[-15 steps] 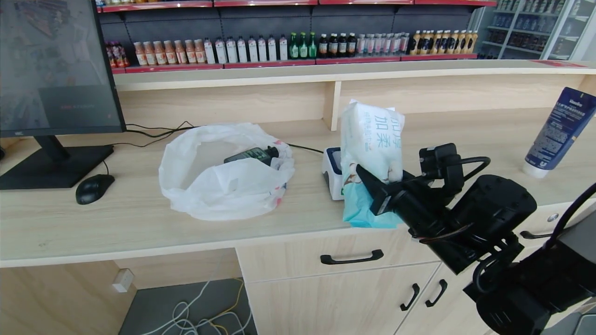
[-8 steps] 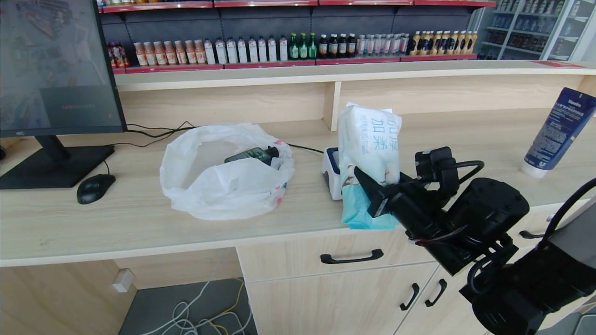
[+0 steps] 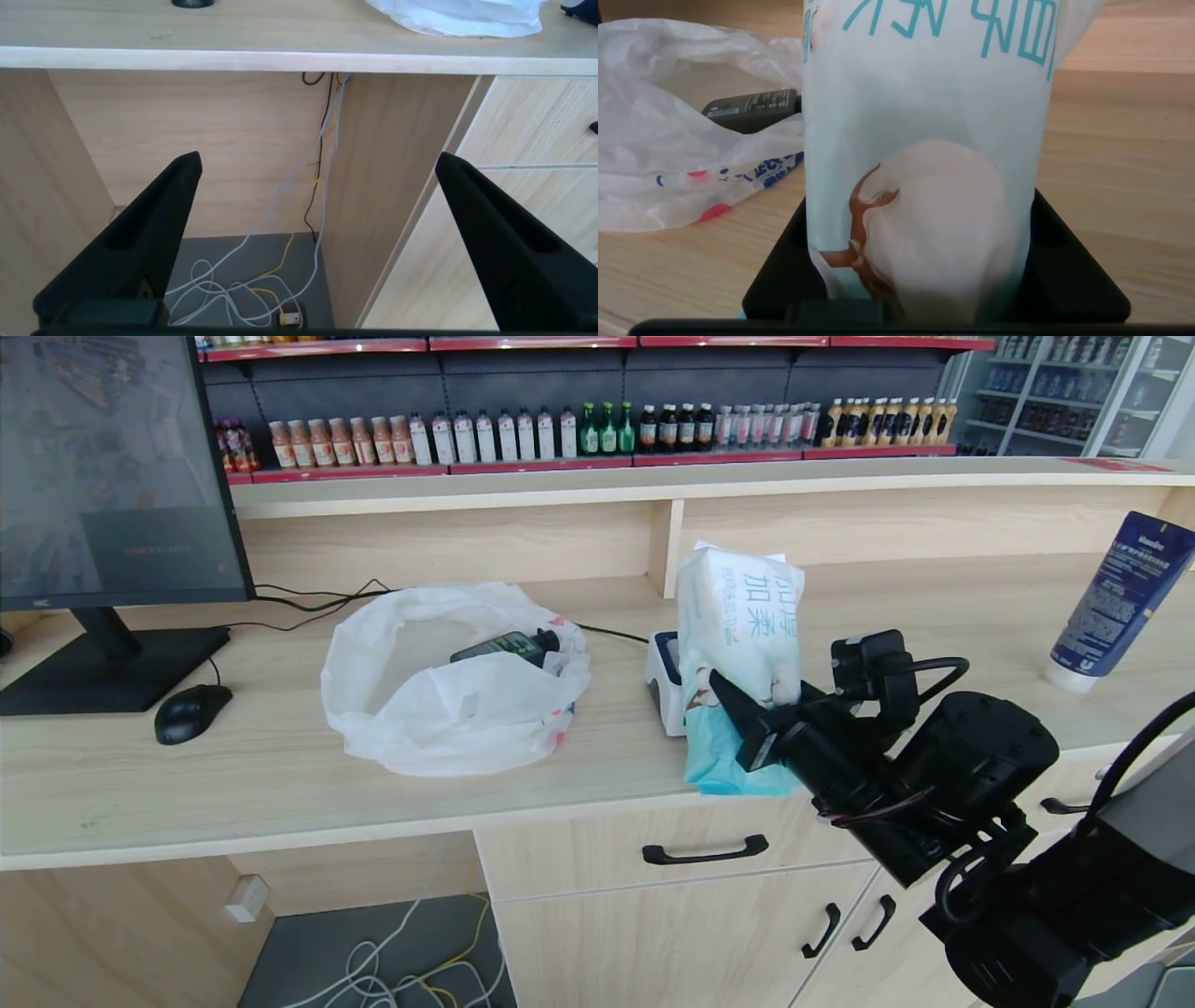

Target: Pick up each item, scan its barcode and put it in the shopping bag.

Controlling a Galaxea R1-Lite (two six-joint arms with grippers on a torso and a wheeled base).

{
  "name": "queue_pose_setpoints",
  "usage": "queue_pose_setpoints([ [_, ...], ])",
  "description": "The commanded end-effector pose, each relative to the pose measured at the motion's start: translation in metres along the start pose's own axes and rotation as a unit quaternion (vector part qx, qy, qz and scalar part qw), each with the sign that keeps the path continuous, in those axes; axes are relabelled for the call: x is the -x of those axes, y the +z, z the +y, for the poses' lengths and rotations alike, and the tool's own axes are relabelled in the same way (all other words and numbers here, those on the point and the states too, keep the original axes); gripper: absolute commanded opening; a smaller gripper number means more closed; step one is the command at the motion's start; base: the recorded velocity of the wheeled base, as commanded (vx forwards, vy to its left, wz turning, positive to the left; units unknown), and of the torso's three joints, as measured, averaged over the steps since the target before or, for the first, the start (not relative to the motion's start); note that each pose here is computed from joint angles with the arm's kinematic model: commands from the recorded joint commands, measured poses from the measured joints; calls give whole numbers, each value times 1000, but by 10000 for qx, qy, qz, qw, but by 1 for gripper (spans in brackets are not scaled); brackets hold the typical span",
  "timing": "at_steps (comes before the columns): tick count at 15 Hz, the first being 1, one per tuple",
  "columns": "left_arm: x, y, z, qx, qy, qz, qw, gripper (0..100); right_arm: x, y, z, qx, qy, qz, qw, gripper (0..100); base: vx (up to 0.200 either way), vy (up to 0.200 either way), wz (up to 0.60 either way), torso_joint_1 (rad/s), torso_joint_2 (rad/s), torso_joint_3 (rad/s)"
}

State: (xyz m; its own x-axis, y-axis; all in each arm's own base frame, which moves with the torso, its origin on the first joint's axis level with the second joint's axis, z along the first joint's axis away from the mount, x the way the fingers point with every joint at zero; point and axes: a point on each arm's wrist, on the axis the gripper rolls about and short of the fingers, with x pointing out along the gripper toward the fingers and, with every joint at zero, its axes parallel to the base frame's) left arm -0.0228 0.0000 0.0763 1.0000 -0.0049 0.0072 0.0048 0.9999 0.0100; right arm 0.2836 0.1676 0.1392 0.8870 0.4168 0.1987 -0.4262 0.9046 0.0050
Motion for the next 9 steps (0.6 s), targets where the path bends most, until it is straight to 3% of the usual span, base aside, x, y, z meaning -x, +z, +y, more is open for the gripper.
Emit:
queue_pose_setpoints([
  [1, 0, 0, 0, -4, 1, -2, 10000, 100, 0, 1, 0, -1, 2, -15, 10000, 0, 0, 0, 0, 0, 0, 0],
  [7, 0, 0, 0, -4, 1, 13, 10000, 100, 3, 36, -1, -90, -12, -587, 9982, 0, 0, 0, 0, 0, 0, 0],
  [9, 0, 0, 0, -4, 1, 13, 10000, 100, 12, 54, -2, -129, -14, -822, 9965, 0, -200, 0, 0, 7, 0, 5],
])
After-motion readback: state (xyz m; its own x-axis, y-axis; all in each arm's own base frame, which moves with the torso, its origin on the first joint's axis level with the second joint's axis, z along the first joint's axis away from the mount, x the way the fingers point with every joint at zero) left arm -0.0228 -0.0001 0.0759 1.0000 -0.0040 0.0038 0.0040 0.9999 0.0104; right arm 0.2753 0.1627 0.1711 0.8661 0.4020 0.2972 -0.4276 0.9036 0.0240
